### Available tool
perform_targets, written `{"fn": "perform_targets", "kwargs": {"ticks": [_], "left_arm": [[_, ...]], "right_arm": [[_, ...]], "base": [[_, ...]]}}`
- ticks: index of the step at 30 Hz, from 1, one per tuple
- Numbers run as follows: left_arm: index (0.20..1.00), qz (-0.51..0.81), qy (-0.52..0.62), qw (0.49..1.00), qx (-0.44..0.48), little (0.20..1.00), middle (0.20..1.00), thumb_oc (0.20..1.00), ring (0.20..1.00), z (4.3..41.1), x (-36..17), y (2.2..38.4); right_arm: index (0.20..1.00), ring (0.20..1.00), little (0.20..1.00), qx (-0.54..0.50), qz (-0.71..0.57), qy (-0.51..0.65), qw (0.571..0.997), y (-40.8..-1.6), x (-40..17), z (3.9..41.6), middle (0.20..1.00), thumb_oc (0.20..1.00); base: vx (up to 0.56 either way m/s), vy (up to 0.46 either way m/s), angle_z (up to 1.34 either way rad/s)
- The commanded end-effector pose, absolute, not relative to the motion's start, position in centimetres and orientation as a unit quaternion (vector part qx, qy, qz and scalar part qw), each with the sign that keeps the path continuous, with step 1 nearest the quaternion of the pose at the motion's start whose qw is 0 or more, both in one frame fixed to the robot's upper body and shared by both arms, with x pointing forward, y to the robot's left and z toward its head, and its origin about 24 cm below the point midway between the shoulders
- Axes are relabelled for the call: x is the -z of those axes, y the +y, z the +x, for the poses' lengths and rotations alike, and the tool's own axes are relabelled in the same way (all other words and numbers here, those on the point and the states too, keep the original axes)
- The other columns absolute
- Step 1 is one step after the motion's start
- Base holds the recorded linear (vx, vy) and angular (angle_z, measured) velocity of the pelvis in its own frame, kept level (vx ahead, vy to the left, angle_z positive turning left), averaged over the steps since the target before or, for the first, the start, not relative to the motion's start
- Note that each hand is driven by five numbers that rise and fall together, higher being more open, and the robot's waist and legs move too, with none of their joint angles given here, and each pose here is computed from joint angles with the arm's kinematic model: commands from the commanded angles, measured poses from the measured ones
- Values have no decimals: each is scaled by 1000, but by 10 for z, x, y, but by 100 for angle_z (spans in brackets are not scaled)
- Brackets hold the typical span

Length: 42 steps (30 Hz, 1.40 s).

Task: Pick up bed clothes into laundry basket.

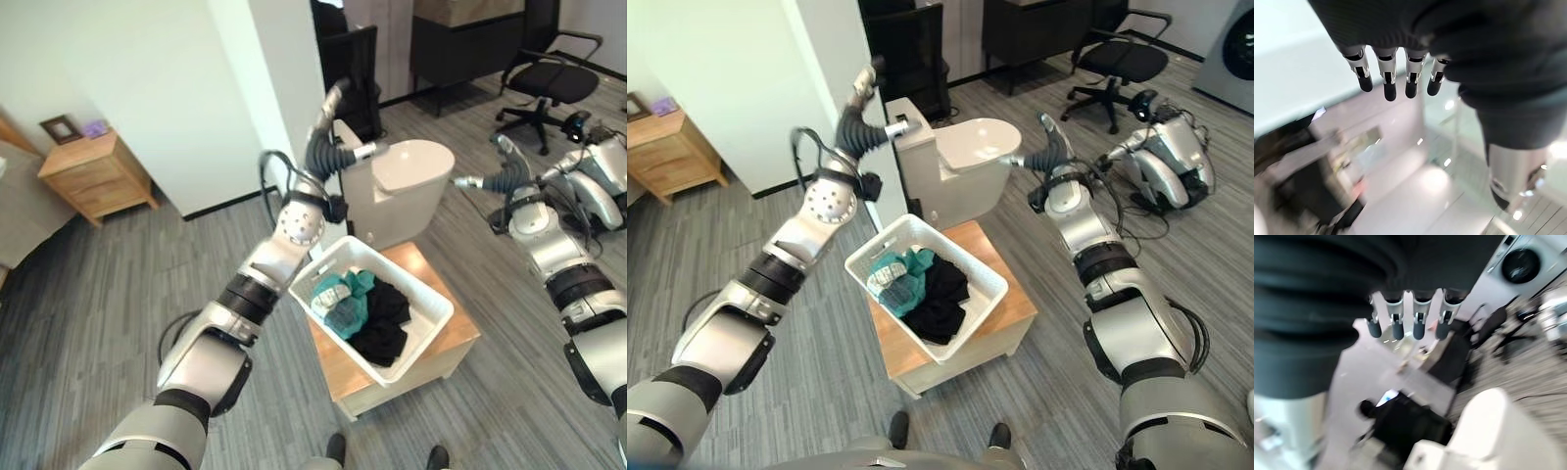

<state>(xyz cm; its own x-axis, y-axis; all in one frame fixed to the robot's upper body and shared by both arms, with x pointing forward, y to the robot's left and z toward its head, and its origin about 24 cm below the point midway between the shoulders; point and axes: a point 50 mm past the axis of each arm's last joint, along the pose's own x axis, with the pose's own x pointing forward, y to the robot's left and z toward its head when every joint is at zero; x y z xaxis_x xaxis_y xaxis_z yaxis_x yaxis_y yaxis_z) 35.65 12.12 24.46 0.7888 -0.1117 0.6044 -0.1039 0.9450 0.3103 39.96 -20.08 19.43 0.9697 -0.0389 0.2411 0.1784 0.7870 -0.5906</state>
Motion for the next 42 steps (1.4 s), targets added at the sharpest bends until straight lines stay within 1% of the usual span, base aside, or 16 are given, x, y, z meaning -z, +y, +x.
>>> {"fn": "perform_targets", "kwargs": {"ticks": [1, 2, 3, 4, 5, 8, 11, 14, 19, 23, 28, 31, 33, 36, 40, 42], "left_arm": [[1000, 184, -390, 898, -86, 1000, 1000, 1000, 1000, 338, -275, 185], [1000, 184, -389, 898, -86, 1000, 1000, 1000, 1000, 338, -275, 186], [1000, 213, -309, 900, -222, 1000, 1000, 1000, 1000, 287, -213, 274], [1000, 233, -299, 895, -235, 1000, 1000, 1000, 1000, 272, -208, 290], [1000, 248, -276, 890, -263, 1000, 1000, 1000, 1000, 262, -200, 309], [1000, 241, -258, 898, -263, 1000, 1000, 1000, 1000, 259, -186, 308], [1000, 226, -223, 915, -249, 1000, 1000, 1000, 1000, 254, -162, 302], [1000, 190, -190, 934, -234, 1000, 1000, 1000, 1000, 255, -141, 295], [1000, 139, -108, 959, -223, 1000, 1000, 1000, 1000, 236, -92, 288], [1000, 119, -84, 964, -224, 1000, 1000, 1000, 1000, 229, -76, 286], [1000, 64, -87, 971, -213, 1000, 1000, 1000, 1000, 236, -70, 273], [1000, 47, -79, 975, -202, 1000, 1000, 1000, 1000, 238, -64, 268], [1000, 3, -85, 978, -192, 1000, 1000, 1000, 1000, 246, -64, 261], [1000, -14, -89, 981, -173, 1000, 1000, 1000, 1000, 249, -66, 255], [1000, -43, -66, 979, -188, 1000, 1000, 1000, 1000, 233, -51, 255], [1000, -50, -61, 979, -189, 1000, 1000, 1000, 1000, 230, -47, 253]], "right_arm": [[1000, 1000, 1000, -20, -261, -363, 894, -143, -326, 369, 1000, 1000], [1000, 1000, 1000, -20, -261, -363, 894, -143, -326, 369, 1000, 1000], [1000, 1000, 1000, -131, -246, -308, 910, -147, -206, 304, 1000, 1000], [1000, 1000, 1000, -176, -241, -318, 900, -148, -195, 274, 1000, 1000], [1000, 1000, 1000, -192, -249, -325, 892, -153, -192, 257, 1000, 1000], [1000, 1000, 1000, -181, -280, -319, 887, -157, -186, 255, 1000, 1000], [1000, 1000, 1000, -136, -258, -316, 903, -160, -178, 254, 1000, 1000], [1000, 1000, 1000, -90, -260, -297, 914, -174, -169, 251, 1000, 1000], [1000, 1000, 1000, -35, -251, -261, 932, -185, -153, 254, 1000, 1000], [1000, 1000, 1000, -27, -242, -261, 934, -180, -150, 260, 1000, 1000], [1000, 1000, 1000, 20, -231, -248, 941, -198, -144, 253, 1000, 1000], [1000, 1000, 1000, 24, -227, -240, 944, -200, -139, 251, 1000, 1000], [1000, 1000, 1000, 26, -223, -231, 947, -200, -136, 252, 1000, 1000], [1000, 1000, 1000, 18, -205, -227, 952, -193, -133, 254, 1000, 1000], [1000, 1000, 1000, -42, -174, -219, 959, -168, -127, 263, 1000, 1000], [1000, 1000, 1000, -55, -170, -218, 959, -164, -127, 264, 1000, 1000]], "base": [[-77, -13, 43], [-53, 39, 40], [-65, 50, 34], [-128, 63, 5], [-83, 12, -5], [-243, 91, 103], [-179, 113, 210], [-123, 94, 155], [107, 230, 154], [140, 225, 121], [228, -8, 140], [321, -159, 146], [351, -182, 184], [206, -213, 147], [161, -243, 116], [93, -108, 49]]}}
